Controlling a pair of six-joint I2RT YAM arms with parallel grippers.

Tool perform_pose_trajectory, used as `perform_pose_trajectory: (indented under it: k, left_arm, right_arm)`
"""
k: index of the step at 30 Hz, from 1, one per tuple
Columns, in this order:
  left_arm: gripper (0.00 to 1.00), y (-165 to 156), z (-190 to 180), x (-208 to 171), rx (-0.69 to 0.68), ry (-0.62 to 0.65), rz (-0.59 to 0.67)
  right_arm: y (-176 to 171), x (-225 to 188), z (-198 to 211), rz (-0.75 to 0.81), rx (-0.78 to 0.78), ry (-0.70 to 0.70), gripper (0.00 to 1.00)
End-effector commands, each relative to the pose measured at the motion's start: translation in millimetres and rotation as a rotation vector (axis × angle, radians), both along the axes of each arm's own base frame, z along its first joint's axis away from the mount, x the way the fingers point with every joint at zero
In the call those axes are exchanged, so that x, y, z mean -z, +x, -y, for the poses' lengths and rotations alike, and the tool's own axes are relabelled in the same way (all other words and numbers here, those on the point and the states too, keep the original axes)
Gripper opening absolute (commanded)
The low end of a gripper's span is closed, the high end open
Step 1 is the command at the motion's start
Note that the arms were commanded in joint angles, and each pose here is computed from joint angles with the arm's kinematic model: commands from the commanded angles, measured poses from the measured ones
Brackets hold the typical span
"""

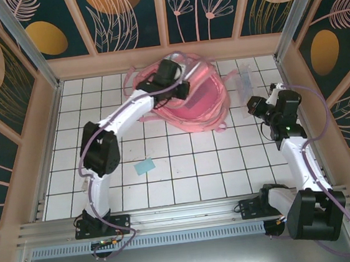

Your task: Pack the student bag

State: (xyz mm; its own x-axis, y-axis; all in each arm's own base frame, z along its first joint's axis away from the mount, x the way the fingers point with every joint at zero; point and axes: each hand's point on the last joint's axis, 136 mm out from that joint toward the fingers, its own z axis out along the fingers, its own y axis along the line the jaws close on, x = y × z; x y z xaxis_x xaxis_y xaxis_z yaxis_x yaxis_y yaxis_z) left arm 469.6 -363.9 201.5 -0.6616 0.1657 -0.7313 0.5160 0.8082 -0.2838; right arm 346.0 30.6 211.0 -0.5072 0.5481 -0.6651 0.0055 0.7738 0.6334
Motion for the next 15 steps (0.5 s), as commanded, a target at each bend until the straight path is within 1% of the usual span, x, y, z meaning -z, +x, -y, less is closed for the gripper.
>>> perform_pose_trajectory:
  k: [1,6,10,15]
  left_arm:
    - [0.00,12.0,0.9,-58.9,-0.003,-0.233,0.039]
    - [0.00,16.5,5.0,-68.8,0.011,-0.319,0.018]
    - [0.00,16.8,12.6,-71.0,0.037,-0.354,0.001]
    - [0.00,11.4,20.3,-73.7,0.071,-0.402,-0.031]
  right_arm:
    - [-0.5,0.2,-18.6,0.029,-0.087,0.097,0.00]
    - [-6.0,14.1,-62.9,0.018,-0.238,0.224,0.00]
    - [-6.3,16.9,-105.1,0.024,-0.362,0.249,0.00]
    - [3.4,25.1,-133.6,0.014,-0.434,0.310,0.00]
